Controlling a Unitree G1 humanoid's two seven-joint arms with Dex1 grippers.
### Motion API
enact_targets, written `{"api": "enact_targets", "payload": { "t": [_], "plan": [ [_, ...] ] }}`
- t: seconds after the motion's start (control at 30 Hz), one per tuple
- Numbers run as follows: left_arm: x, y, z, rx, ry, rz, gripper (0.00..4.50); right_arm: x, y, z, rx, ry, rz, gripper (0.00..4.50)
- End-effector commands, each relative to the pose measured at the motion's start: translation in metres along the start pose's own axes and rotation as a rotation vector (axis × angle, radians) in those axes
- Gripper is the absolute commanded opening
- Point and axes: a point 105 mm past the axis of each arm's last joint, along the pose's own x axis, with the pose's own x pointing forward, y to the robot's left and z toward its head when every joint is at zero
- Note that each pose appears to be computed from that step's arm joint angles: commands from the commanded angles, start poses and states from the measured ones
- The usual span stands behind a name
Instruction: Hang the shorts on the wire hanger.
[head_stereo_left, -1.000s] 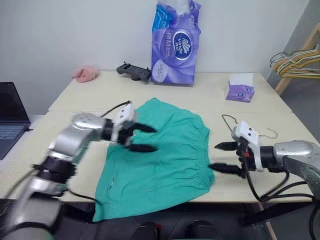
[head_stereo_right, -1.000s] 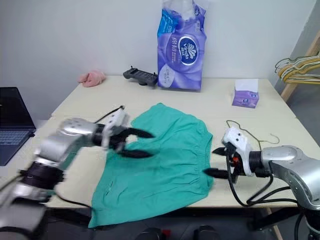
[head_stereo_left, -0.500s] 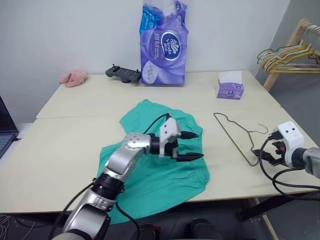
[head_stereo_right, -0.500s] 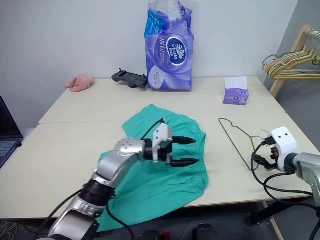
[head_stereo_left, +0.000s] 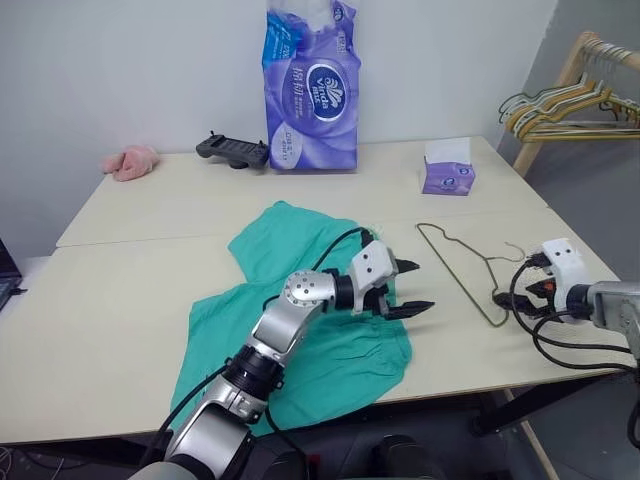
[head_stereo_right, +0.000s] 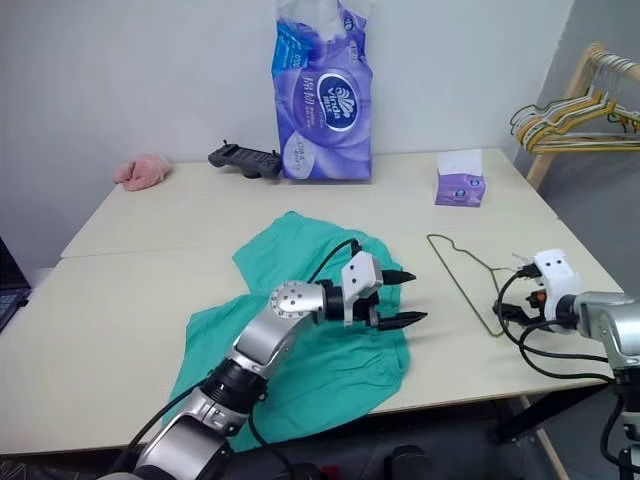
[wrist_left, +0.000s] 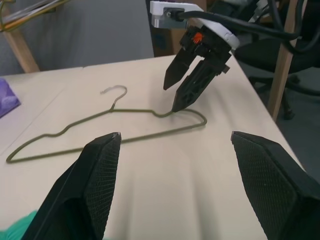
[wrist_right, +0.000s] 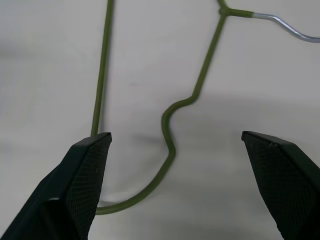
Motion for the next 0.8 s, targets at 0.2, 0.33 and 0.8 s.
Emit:
{"api": "enact_targets", "payload": {
  "t": [0.2, 0.33, 0.8],
  "plan": [
    [-0.017, 0.001, 0.003, 0.033, 0.012, 0.03, 3.74, 0.018, -0.01, 0.001, -0.033, -0.004, -0.01, 4.44],
    [-0.021, 0.001, 0.002, 0.035, 0.021, 0.039, 3.74, 0.024, -0.012, -0.004, -0.033, 0.012, -0.004, 4.44],
    [-0.037, 0.014, 0.003, 0.024, 0.04, 0.09, 3.74, 0.032, 0.013, -0.016, -0.083, 0.063, 0.161, 0.36]
  ]
}}
